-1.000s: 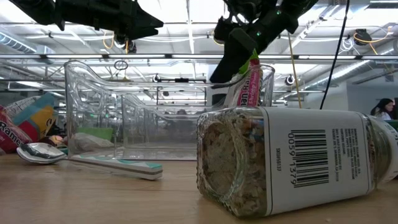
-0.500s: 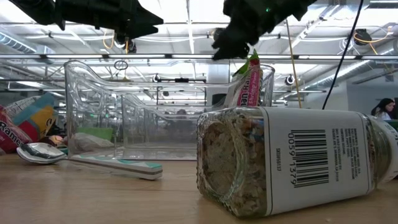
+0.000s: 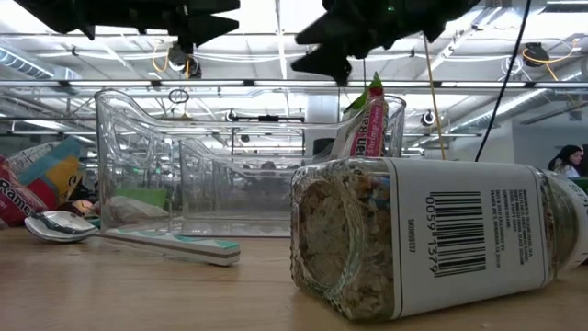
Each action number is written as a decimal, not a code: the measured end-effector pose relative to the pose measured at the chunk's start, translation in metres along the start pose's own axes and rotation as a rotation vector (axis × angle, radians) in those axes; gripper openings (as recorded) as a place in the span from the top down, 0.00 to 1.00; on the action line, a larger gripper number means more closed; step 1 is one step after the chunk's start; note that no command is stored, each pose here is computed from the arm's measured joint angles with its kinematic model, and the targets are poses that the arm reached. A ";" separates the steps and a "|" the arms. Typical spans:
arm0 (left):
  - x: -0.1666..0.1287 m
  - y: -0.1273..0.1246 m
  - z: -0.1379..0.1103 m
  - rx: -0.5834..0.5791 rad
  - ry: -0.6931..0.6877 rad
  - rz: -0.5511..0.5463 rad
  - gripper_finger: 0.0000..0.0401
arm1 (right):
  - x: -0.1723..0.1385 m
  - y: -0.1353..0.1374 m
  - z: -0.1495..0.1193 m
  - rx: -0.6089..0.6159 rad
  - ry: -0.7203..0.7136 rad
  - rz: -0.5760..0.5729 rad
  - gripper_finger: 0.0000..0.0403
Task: Pick & Place Food Item
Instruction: Put the red noodle pack into the bottom transparent bin
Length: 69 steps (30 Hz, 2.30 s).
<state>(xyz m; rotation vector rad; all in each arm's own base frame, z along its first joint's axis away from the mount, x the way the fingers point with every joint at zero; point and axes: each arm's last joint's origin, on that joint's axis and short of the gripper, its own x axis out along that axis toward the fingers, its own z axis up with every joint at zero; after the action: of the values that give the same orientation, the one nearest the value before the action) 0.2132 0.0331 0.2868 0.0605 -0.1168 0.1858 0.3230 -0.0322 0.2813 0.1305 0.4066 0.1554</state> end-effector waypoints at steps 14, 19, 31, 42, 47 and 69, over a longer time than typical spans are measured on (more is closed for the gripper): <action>-0.021 -0.037 -0.017 0.026 0.287 -0.087 0.34 | 0.010 0.018 -0.026 -0.177 -0.104 0.061 0.35; -0.037 -0.062 -0.015 0.007 0.319 -0.036 0.34 | 0.014 0.036 -0.027 -0.334 -0.111 0.107 0.35; -0.080 -0.115 -0.011 -0.105 0.299 0.089 0.34 | 0.009 0.042 -0.079 -0.464 -0.266 0.087 0.35; -0.097 -0.151 0.018 -0.285 0.316 0.043 0.34 | -0.008 0.041 -0.125 -0.446 -0.325 -0.025 0.35; -0.085 -0.176 0.044 -0.304 0.404 0.048 0.34 | -0.011 0.041 -0.125 -0.458 -0.365 -0.033 0.35; -0.037 -0.252 -0.007 -0.366 1.218 0.708 0.56 | -0.013 0.041 -0.119 -0.513 -0.427 -0.053 0.35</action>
<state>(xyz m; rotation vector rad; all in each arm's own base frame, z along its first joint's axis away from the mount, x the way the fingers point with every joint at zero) 0.2254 -0.2201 0.2633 -0.4680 1.0581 0.8694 0.2577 0.0169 0.1843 -0.3489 -0.0638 0.1706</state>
